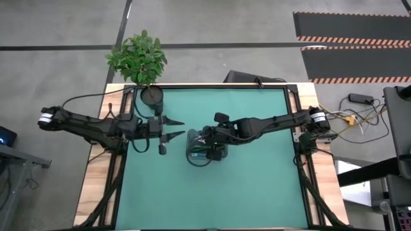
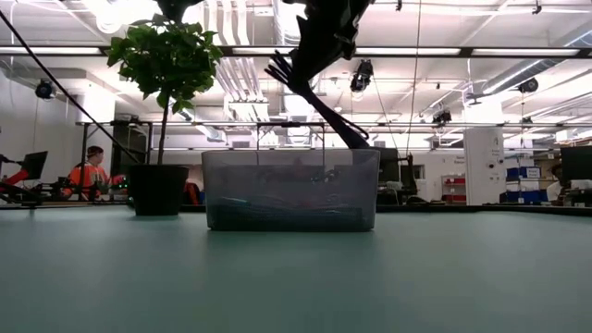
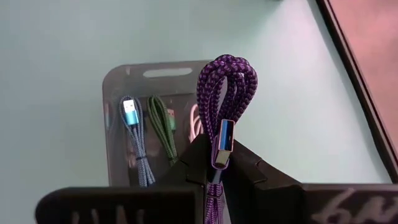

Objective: Pick and place USB-C Cables
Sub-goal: Put the purple cable into the black transparent container

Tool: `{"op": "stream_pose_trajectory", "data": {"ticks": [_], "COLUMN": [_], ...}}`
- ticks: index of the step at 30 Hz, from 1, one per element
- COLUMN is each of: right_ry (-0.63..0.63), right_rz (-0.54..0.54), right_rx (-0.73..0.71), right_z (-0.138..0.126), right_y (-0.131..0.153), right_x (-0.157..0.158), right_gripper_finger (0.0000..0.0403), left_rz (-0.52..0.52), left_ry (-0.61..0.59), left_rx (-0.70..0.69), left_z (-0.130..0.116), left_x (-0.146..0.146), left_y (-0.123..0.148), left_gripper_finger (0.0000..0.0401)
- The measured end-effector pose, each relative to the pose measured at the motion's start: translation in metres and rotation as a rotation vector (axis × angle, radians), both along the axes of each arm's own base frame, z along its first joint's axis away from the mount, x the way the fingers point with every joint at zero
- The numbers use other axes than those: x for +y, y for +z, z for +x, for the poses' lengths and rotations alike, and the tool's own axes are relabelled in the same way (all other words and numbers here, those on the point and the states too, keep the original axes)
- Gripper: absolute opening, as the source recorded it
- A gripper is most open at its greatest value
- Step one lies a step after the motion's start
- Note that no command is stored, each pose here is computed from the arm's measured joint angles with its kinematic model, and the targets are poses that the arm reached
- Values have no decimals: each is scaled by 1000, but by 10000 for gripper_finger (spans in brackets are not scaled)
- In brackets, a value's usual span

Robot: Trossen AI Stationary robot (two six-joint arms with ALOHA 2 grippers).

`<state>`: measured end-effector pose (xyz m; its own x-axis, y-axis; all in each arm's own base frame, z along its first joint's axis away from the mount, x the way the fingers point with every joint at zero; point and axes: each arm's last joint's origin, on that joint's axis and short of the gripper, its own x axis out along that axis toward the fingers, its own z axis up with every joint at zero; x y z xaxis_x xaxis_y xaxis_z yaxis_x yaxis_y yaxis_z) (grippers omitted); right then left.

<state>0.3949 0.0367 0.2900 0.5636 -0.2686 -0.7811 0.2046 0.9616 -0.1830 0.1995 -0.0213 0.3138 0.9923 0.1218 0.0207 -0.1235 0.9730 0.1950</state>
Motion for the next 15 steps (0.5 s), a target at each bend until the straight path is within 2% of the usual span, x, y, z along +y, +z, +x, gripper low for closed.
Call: {"op": "stream_pose_trajectory", "data": {"ticks": [7,11,15], "right_ry": [11,32,71], "right_rz": [-14,4,50], "right_rx": [-2,-21,-13], "right_z": [2,5,15], "right_y": [3,5,-4], "right_x": [-10,-17,-24], "right_gripper_finger": [18,18,18], "left_rz": [7,5,2], "left_ry": [1,1,1], "left_rx": [-43,-59,-77], "left_z": [-10,-17,-21], "left_x": [1,2,3], "left_y": [8,7,9], "left_gripper_finger": [118,118,118]}}
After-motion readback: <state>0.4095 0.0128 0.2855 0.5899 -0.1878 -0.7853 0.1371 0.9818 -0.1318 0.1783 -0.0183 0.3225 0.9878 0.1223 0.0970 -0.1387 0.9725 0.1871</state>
